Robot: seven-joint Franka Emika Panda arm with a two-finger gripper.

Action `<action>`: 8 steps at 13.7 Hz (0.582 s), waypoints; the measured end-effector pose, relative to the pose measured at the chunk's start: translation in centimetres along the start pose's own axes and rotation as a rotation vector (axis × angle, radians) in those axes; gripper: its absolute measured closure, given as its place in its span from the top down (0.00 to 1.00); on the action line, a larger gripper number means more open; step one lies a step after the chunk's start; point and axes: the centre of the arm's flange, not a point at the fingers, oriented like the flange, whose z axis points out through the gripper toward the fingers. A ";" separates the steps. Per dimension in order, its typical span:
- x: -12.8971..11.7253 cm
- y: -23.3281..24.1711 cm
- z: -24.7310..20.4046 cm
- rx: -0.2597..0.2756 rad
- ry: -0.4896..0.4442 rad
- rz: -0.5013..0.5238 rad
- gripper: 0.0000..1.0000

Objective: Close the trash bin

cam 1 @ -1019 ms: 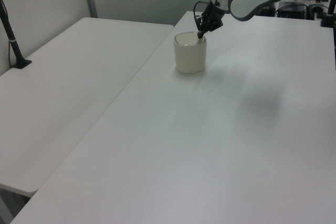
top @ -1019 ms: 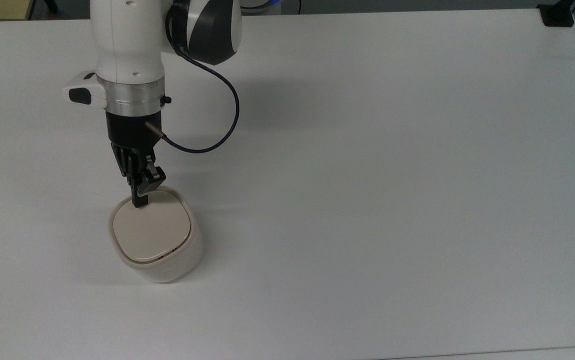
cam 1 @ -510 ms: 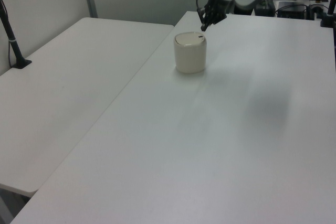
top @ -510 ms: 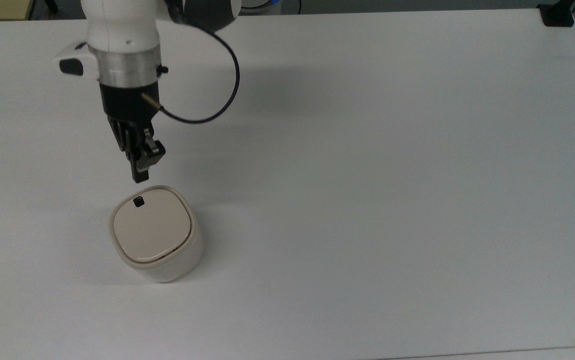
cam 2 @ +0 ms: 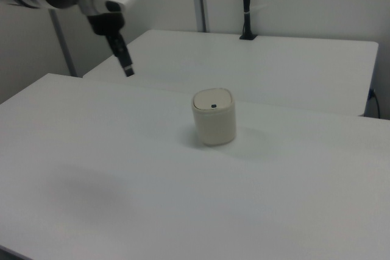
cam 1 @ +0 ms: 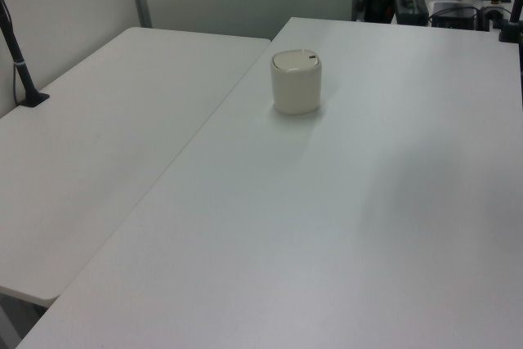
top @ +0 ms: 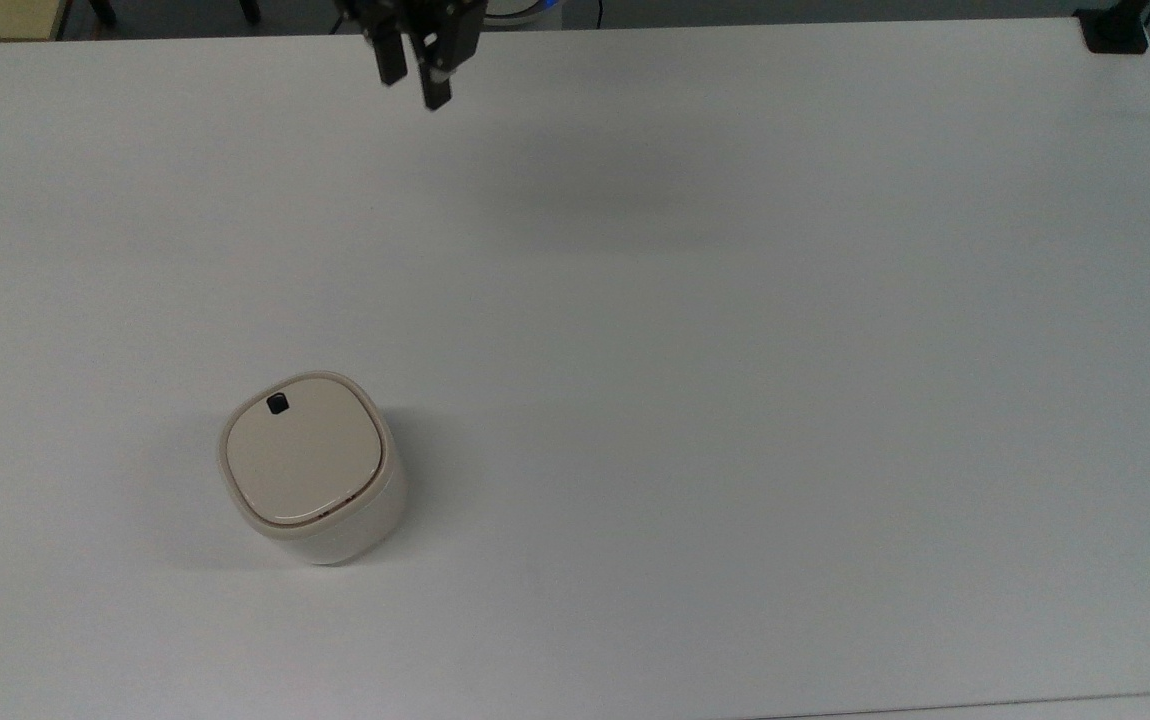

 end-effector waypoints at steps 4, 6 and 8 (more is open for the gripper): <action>-4.9 -0.4 -2.0 -0.051 -0.096 -0.325 1.00; -4.7 -0.2 -1.2 -0.050 -0.114 -0.471 1.00; -3.8 0.1 -0.3 -0.049 -0.126 -0.578 1.00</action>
